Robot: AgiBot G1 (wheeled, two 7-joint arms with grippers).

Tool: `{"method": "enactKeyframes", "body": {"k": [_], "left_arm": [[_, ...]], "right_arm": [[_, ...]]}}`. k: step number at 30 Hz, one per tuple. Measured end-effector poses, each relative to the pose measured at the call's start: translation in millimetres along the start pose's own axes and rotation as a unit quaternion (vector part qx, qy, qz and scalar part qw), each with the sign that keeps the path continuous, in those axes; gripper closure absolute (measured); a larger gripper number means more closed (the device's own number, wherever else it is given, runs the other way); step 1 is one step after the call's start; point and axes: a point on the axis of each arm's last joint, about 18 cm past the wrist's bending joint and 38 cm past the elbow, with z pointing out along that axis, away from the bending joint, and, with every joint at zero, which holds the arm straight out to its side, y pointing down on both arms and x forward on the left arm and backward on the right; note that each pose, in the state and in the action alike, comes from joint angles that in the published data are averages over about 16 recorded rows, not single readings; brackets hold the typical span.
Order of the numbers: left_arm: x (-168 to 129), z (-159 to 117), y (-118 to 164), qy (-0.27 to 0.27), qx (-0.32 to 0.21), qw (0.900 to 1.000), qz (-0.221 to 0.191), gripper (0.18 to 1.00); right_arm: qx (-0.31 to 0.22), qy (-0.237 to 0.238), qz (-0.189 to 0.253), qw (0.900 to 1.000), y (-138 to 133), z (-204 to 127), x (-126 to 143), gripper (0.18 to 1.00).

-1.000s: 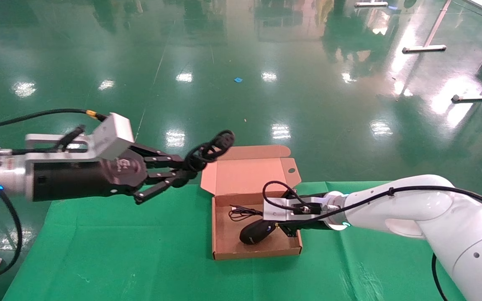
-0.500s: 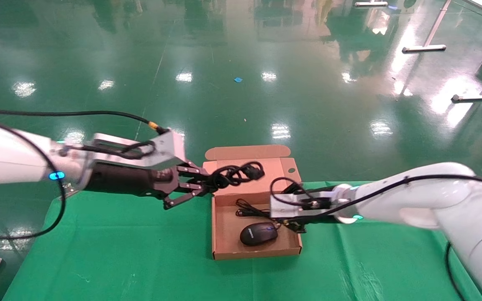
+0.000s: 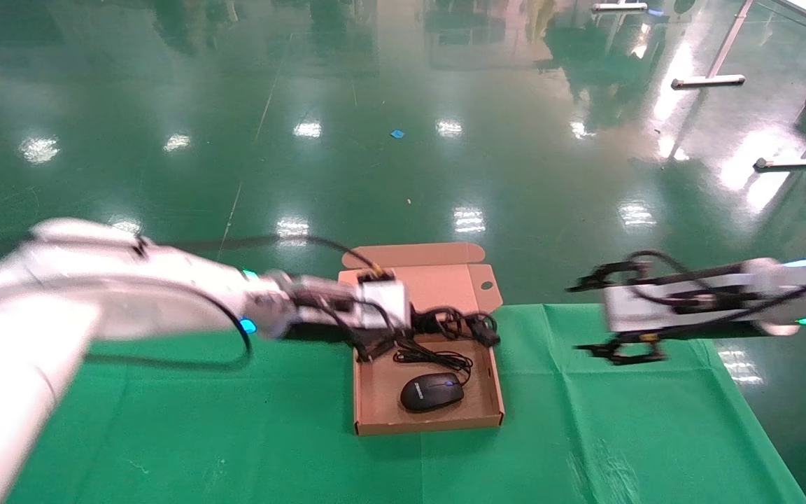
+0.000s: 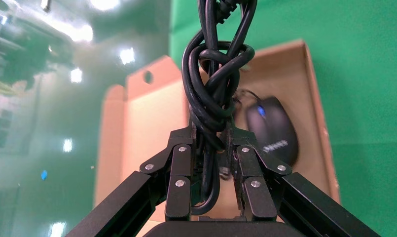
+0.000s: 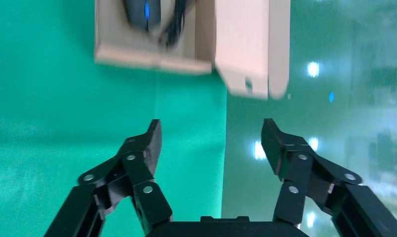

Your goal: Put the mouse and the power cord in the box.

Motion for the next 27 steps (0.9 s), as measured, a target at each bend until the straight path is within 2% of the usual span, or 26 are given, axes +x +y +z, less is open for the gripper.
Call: {"method": "enactKeyframes", "body": {"k": [6,13,19,27], "left_arm": [[26,31,-7,0.001,-0.021,0.9998,0.006,0.900],[48,49,-11,0.015,-0.041,0.9991,-0.001,0.900],[53,52,-11,0.020,-0.044,0.9988,-0.006,0.892],[52,48,-9,0.018,-0.035,0.9990,-0.019,0.849]], "right_arm": [[-0.017,0.000,0.012,1.000,25,-34,-6,0.417],[-0.022,-0.003,0.022,1.000,35,-49,-12,0.289],[-0.022,-0.003,0.023,0.999,36,-51,-12,0.223],[-0.012,-0.001,0.029,1.000,32,-47,-14,0.185]]}}
